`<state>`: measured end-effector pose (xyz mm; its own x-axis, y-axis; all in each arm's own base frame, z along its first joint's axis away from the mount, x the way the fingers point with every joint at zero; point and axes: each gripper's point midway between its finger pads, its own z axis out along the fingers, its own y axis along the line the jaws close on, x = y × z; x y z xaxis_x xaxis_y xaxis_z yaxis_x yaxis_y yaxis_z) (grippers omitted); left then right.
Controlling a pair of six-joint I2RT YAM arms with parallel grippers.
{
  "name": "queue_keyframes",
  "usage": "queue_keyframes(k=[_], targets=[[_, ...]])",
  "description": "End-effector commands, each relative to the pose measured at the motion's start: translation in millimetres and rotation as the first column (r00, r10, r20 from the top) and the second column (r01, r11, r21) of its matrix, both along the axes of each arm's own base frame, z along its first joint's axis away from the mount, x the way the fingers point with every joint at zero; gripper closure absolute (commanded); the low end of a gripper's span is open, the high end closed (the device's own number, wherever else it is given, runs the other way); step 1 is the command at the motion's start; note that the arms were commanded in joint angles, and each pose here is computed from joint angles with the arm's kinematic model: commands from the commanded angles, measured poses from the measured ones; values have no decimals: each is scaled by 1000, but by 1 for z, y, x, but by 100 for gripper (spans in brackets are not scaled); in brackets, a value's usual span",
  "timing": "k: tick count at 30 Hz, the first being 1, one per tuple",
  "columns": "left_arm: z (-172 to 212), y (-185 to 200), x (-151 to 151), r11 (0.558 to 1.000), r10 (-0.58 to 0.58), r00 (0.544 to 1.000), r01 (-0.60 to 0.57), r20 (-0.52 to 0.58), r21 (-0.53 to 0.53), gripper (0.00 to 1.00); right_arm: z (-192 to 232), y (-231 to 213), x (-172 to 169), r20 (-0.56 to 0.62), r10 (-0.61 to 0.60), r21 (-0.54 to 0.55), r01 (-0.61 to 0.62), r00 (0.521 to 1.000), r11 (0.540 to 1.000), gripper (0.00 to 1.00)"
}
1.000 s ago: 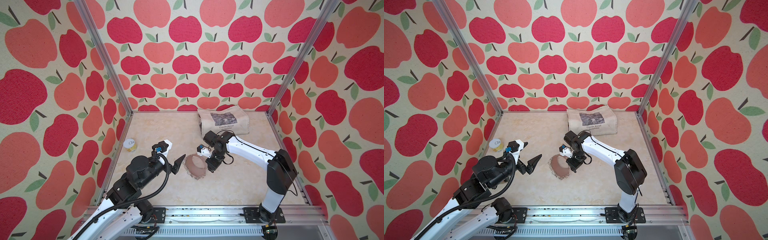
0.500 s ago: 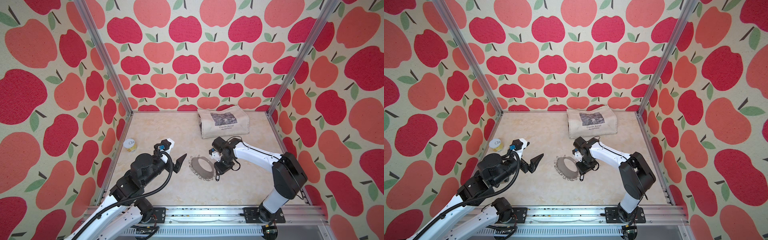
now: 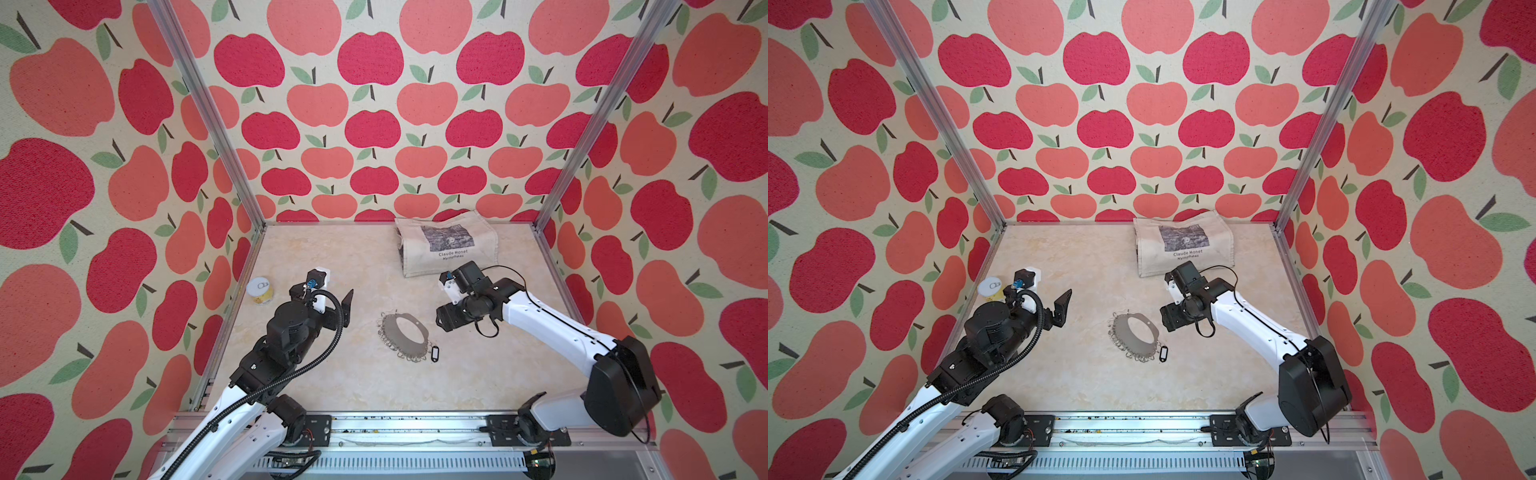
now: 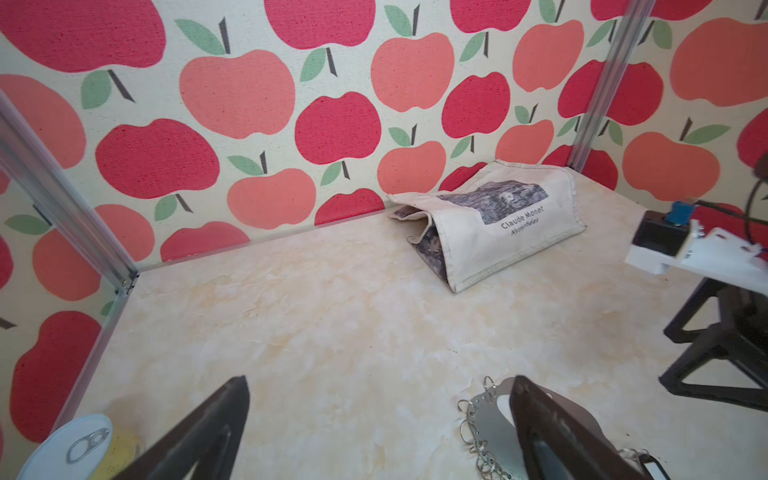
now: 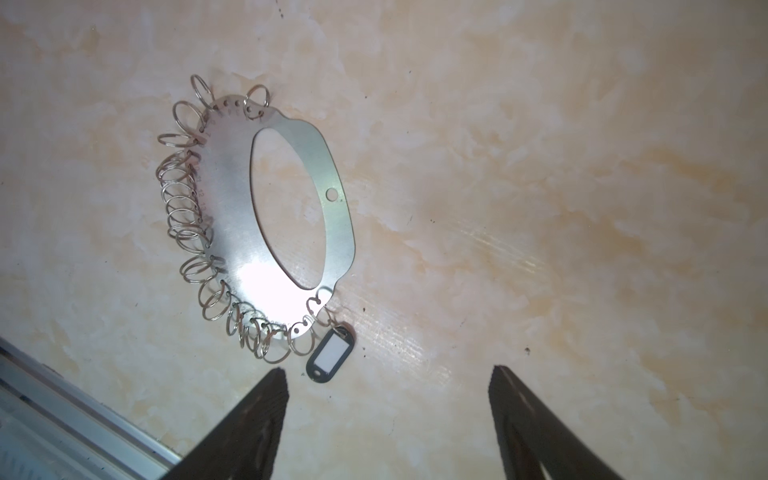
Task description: Put the keys on the keyring
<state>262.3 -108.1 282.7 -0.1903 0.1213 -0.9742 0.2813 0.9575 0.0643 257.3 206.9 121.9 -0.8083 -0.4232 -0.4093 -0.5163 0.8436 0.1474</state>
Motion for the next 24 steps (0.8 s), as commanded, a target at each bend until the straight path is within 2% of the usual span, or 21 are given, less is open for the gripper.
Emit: queue_keyframes(k=[1, 8, 13, 17, 20, 24], targets=[[5, 26, 15, 992, 129, 988, -128, 83, -14, 1, 20, -7, 27, 135, -30, 54, 23, 990, 998, 15], [-35, 66, 43, 967, 249, 967, -251, 49, 34, 1, 38, -37, 61, 280, -137, 141, 101, 950, 985, 7], [-61, 93, 61, 938, 342, 937, -345, 72, 22, 1, 41, -64, 77, 363, -201, 135, 163, 910, 977, 1], [-93, 107, 77, 932, 361, 932, -362, 33, 23, 1, 41, -94, 93, 465, -260, 95, 244, 846, 965, 1], [-107, 124, 86, 907, 420, 907, -421, 27, 1, 1, 41, -120, 102, 551, -287, 47, 315, 784, 948, 1], [-137, 130, 90, 909, 416, 909, -416, -11, 22, 1, 31, -154, 108, 603, -332, 20, 403, 725, 915, 1]])
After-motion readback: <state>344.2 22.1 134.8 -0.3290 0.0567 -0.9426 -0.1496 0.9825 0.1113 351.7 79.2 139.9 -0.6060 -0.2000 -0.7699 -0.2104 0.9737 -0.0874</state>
